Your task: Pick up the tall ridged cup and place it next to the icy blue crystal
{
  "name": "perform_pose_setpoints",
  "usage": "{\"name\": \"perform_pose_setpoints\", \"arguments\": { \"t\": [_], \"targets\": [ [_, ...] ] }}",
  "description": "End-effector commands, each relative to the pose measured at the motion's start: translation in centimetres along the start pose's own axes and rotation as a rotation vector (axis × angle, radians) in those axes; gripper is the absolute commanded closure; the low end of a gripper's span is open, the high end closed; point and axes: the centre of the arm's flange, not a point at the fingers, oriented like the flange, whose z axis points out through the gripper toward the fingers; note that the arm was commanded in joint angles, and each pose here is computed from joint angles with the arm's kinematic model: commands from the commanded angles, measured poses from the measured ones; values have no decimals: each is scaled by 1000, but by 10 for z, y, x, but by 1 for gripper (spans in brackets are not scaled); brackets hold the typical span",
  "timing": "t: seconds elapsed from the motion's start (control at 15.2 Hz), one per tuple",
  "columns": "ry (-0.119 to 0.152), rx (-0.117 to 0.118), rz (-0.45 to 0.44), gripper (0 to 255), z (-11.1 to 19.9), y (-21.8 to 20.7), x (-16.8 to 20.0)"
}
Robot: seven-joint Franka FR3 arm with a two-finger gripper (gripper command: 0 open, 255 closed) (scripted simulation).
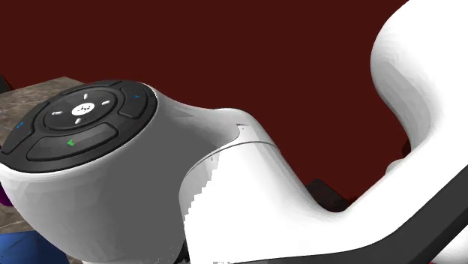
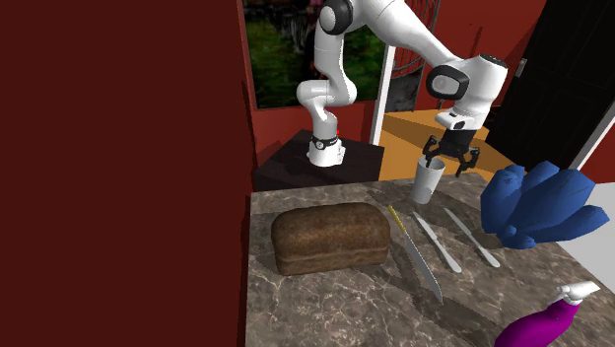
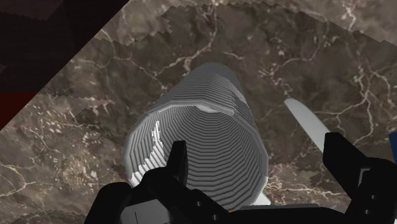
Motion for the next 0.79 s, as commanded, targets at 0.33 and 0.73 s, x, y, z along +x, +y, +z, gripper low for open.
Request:
{"name": "perform_pose_setpoints", "arguments": {
  "t": [0.33,0.73],
  "targets": [
    [0,0,0,0,-50,0,0],
    [0,0,0,0,-50,0,0]
  ]
}}
